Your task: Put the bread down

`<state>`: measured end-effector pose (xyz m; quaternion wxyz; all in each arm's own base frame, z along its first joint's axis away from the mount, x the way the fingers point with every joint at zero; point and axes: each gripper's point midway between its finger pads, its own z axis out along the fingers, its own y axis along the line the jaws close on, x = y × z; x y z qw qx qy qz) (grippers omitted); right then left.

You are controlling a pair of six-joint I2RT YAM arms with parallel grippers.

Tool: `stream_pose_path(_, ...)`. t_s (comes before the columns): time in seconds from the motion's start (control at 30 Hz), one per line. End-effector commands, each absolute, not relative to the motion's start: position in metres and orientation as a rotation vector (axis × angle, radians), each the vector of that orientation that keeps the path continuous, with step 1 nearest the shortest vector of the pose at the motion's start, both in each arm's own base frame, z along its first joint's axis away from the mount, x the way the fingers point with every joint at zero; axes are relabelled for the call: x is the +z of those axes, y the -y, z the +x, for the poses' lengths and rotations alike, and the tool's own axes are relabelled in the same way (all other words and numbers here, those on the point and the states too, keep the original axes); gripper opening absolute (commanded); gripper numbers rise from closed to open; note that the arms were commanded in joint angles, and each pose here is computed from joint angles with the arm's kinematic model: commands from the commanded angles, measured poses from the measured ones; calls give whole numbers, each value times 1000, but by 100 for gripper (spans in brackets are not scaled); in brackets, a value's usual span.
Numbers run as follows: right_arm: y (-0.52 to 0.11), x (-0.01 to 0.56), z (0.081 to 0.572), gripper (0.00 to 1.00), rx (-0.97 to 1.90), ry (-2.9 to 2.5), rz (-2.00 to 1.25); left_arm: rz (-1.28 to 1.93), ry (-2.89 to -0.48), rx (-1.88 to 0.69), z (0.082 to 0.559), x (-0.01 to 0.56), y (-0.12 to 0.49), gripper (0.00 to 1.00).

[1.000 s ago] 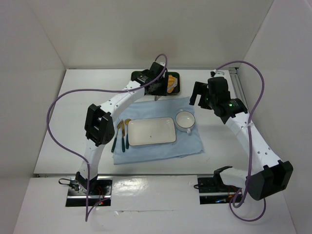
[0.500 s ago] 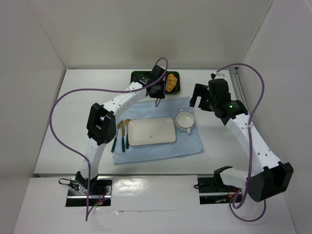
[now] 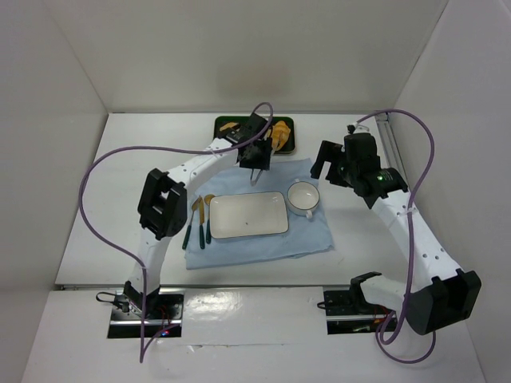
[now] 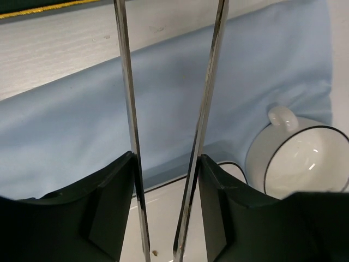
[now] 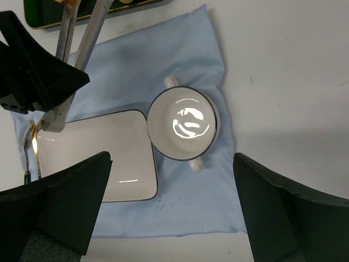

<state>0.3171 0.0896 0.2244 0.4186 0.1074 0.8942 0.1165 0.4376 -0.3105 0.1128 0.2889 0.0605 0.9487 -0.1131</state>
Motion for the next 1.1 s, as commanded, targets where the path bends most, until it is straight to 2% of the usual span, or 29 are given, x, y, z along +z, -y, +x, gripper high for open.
stream_pose_path(0.0, -92, 232, 318, 100, 350, -2206, 283, 126, -2384, -413, 440, 183, 315, 60)
stream_pose_path(0.3, -94, 233, 319, 99, 363, -2199, 277, 149, -2362, -495, 439, 192, 332, 60)
stream_pose_path(1.07, -89, 233, 320, 99, 348, -2195, 292, 164, -2414, -420, 451, 163, 334, 61)
